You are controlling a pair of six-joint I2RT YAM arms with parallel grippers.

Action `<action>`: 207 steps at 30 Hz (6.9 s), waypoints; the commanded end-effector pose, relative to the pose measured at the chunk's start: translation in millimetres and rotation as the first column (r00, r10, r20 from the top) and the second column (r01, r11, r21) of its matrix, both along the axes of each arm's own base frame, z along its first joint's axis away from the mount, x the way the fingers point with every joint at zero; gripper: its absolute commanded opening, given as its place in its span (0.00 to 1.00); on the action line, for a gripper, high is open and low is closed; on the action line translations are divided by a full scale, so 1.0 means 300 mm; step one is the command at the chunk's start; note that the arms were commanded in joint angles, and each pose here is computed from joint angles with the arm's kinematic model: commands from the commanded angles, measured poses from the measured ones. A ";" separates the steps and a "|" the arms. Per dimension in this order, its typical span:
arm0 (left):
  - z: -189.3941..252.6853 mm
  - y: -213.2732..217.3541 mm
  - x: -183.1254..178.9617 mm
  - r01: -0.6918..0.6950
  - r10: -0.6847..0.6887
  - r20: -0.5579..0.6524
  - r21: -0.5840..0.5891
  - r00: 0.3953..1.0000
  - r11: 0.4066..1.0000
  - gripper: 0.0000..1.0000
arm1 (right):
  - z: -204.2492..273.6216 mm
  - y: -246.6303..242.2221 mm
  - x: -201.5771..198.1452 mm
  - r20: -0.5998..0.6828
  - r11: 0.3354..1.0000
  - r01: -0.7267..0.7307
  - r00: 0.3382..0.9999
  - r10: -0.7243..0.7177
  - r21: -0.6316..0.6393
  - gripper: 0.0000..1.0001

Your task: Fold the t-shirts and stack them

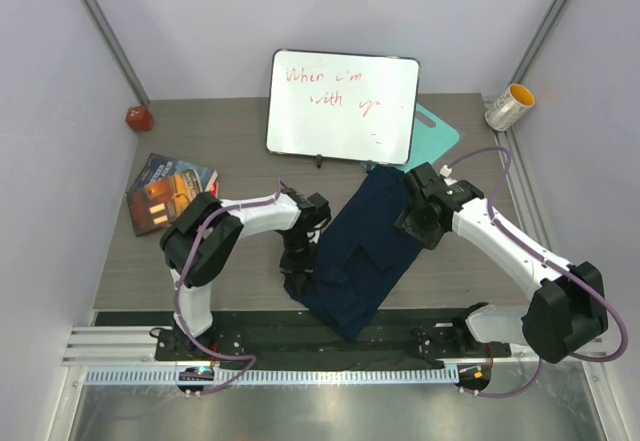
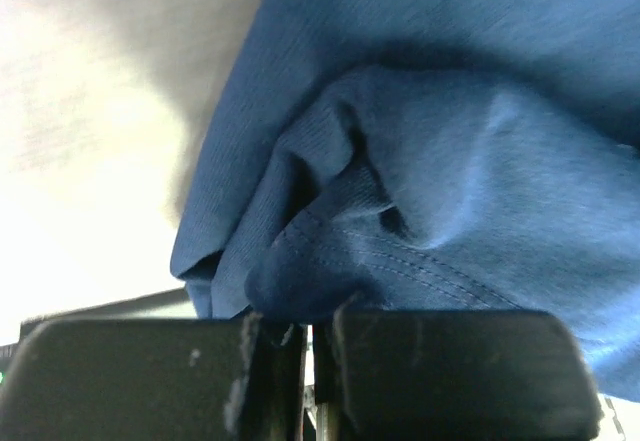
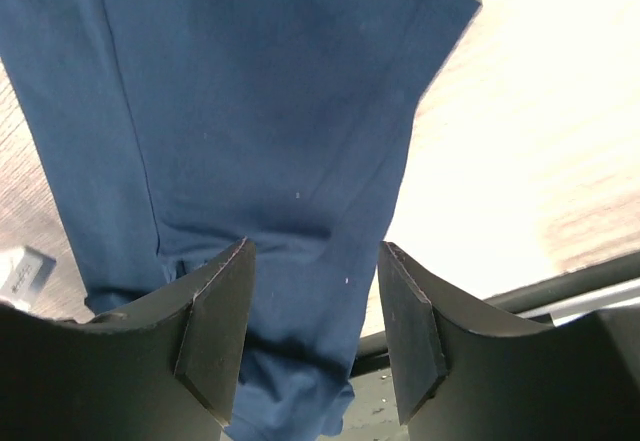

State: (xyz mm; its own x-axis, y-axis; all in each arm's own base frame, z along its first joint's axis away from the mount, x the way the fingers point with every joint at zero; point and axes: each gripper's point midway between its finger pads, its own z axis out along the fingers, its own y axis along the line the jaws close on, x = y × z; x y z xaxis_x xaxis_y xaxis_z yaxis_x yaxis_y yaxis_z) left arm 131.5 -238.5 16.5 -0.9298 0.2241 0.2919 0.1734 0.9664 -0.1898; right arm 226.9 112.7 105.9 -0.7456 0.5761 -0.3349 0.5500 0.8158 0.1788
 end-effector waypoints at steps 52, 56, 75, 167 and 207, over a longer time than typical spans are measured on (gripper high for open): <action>0.039 -0.145 0.158 0.144 -0.138 0.068 -0.098 0.988 0.985 0.04 | -0.322 -0.132 0.229 -0.311 0.986 -0.114 0.948 0.070 -0.125 0.47; -0.018 -0.086 0.102 0.157 -0.156 0.010 -0.054 0.988 0.986 0.00 | -0.358 -0.119 0.207 -0.354 0.985 -0.144 0.930 0.101 -0.096 0.43; -0.053 0.184 -0.157 0.087 -0.077 -0.102 0.102 0.992 0.991 0.00 | -0.425 0.249 0.206 -0.337 0.920 -0.390 0.862 0.380 0.041 0.38; 0.210 0.164 0.201 -0.165 0.159 0.048 0.417 0.986 0.894 0.24 | 0.077 0.739 0.750 0.375 0.568 -0.706 0.707 0.599 0.423 0.50; 0.253 0.118 0.412 -0.343 0.325 0.184 0.075 0.928 0.936 0.34 | 0.085 0.425 -0.239 -0.041 0.571 -0.587 0.676 0.736 0.573 0.62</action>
State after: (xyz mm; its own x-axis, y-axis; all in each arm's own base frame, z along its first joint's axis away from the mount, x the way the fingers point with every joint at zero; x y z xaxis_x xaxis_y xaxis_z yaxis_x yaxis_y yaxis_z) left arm 253.1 -210.9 77.1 -0.9806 -0.0803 0.1788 -0.0866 0.9959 -0.0275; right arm 154.9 226.7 129.3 -0.9900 -0.0914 0.1074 -0.0180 0.8371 0.5468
